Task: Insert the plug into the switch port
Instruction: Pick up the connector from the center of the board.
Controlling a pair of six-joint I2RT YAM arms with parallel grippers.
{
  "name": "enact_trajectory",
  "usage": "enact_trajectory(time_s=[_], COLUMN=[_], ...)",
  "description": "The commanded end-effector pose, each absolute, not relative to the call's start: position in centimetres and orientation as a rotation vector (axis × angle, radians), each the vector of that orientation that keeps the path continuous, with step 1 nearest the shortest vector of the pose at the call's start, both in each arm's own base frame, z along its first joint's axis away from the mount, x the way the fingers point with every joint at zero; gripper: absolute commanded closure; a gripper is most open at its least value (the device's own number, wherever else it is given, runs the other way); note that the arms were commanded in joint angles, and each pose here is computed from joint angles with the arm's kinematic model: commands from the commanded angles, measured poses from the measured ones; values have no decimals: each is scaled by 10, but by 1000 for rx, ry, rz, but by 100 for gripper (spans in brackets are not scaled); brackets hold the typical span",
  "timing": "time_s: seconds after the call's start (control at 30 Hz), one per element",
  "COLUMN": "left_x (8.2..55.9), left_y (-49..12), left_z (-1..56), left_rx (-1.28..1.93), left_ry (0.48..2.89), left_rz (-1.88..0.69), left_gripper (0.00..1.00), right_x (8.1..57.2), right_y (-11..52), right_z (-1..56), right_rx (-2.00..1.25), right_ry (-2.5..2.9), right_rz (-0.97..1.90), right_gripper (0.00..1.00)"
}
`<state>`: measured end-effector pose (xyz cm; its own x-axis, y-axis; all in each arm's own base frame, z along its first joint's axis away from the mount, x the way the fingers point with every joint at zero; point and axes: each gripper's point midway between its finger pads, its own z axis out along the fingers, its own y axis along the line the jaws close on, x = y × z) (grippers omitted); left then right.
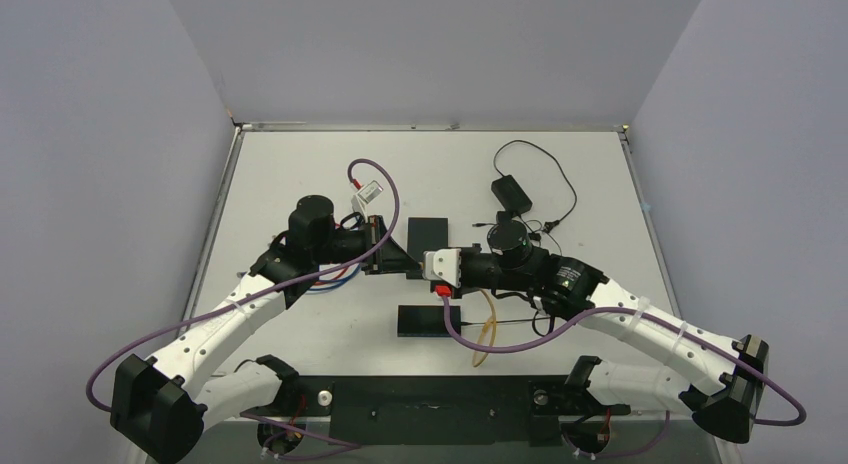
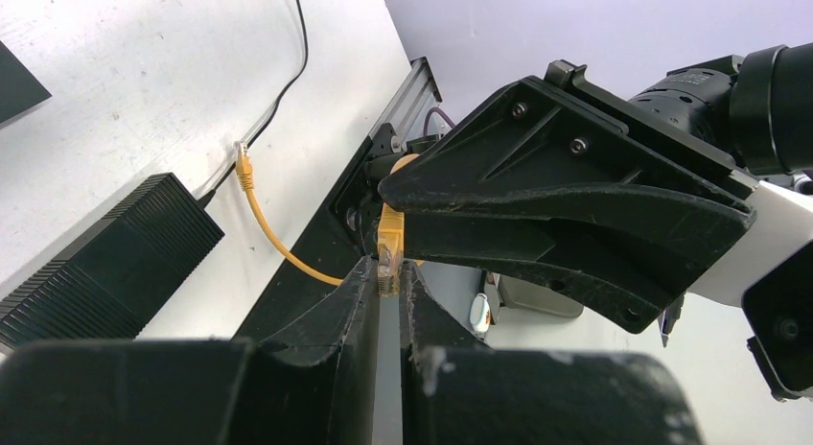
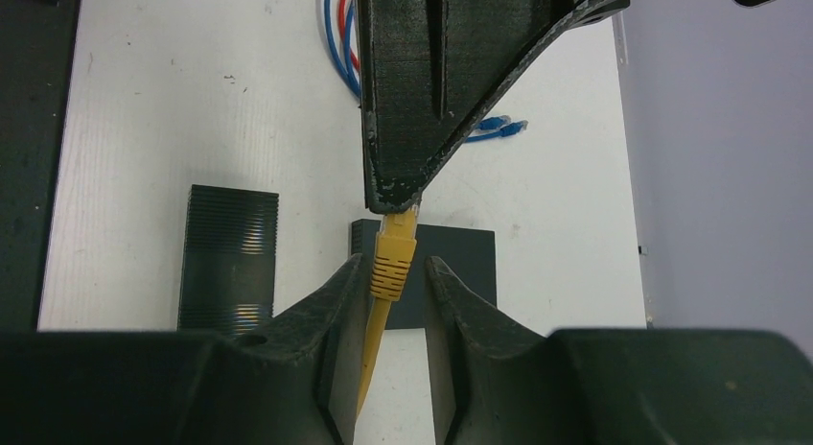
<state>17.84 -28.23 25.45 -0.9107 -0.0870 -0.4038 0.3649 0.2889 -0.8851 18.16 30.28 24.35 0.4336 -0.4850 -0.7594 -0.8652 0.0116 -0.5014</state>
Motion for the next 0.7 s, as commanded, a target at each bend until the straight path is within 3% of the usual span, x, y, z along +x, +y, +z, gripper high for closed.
enact_trajectory(time_s=[0.0,0.27,0.43,0.57,0.67], left_x=[176,175,174,174,176], left_y=[-283,-283,-284,-284,-283], left_z=[275,276,281,284,285], left_rx=[300,306,320,329,322], left_ry=[2116,2106,2080,2055,2045], left_rz=[-1687,-1698,-1716,-1724,-1724], left_gripper=[100,100,100,100,85], right_x=[184,184,185,186,186], right_y=[308,309,309,310,309], right_z=[249,247,246,248,250], right_rx=[-1617,-1620,-1621,-1613,-1594], right_ry=[1168,1174,1180,1189,1203], right_rz=[440,441,440,440,445], right_gripper=[77,83,100,100,100])
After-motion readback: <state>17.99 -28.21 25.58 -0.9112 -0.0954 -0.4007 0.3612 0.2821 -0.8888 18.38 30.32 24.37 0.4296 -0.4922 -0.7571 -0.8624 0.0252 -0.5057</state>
